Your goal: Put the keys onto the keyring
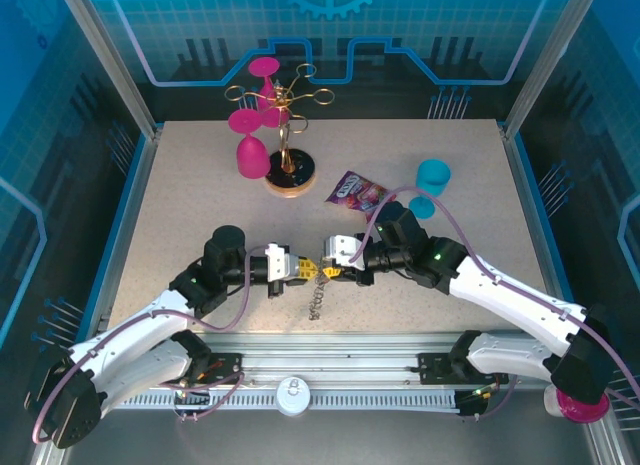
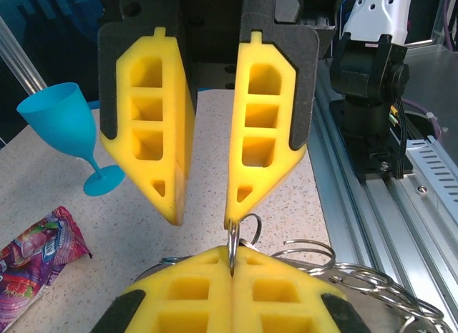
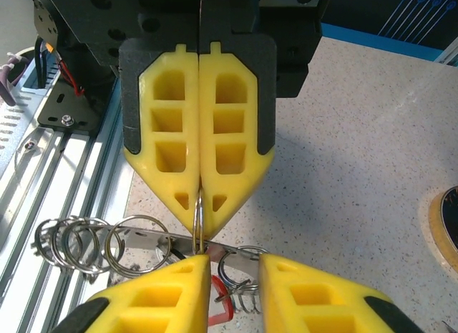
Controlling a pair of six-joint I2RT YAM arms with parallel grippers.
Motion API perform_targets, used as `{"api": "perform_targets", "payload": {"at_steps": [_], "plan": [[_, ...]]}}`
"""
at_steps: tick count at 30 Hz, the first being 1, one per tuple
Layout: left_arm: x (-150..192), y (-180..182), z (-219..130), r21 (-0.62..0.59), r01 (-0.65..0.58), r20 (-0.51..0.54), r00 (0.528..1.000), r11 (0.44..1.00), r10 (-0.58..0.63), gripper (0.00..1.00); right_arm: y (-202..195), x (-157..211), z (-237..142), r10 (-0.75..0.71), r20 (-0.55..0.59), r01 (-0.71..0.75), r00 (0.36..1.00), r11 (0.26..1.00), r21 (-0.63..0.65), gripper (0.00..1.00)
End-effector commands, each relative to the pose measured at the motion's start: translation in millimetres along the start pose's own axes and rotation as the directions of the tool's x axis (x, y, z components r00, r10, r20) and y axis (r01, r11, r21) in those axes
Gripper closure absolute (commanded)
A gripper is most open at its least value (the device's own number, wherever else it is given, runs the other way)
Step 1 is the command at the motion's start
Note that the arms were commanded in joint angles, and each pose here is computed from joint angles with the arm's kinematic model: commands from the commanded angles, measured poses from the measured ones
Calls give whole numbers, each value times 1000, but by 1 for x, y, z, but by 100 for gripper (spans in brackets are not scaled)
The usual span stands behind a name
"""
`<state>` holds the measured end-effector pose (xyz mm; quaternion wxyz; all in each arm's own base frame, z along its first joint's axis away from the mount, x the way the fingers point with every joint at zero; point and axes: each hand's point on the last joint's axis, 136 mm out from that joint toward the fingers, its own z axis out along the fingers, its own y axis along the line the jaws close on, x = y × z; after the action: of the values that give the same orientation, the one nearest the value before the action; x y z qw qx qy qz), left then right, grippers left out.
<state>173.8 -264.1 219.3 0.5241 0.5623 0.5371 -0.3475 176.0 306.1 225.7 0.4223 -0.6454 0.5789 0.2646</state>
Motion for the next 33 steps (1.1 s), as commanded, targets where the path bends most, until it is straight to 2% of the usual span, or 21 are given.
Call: {"api": "perform_targets", "payload": {"at_steps": [1, 2, 7, 10, 15, 21, 30, 33], "plan": [[-14, 3, 1, -8, -33, 45, 998, 999, 33, 100, 0, -5, -4, 5, 33, -5, 999, 1000, 2, 75], [-15, 3, 0, -8, -34, 47, 998, 999, 35, 100, 4, 6, -2, 19, 12, -19, 1000, 1000, -1, 75], [-13, 7, 2, -25, -30, 36, 999, 999, 31, 100, -5, 13, -12, 47, -4, -46, 999, 996, 78, 71], [-13, 9, 3, -28, -32, 36, 999, 999, 33, 100, -2, 19, -17, 62, 15, -63, 998, 991, 119, 70], [-13, 10, 5, -20, -31, 43, 999, 999, 32, 100, 0, 7, -16, 94, 95, -103, 991, 990, 99, 70], [-13, 9, 5, -15, -32, 43, 999, 999, 33, 100, -3, 3, -8, 96, 110, -106, 989, 991, 85, 72], [-15, 11, 5, -23, -19, 48, 999, 1000, 20, 100, 3, 4, -3, 96, 95, -100, 991, 994, 40, 85], [-17, 13, 5, -32, -7, 55, 998, 999, 9, 100, 5, 4, -2, 92, 94, -95, 991, 995, 29, 93]]}}
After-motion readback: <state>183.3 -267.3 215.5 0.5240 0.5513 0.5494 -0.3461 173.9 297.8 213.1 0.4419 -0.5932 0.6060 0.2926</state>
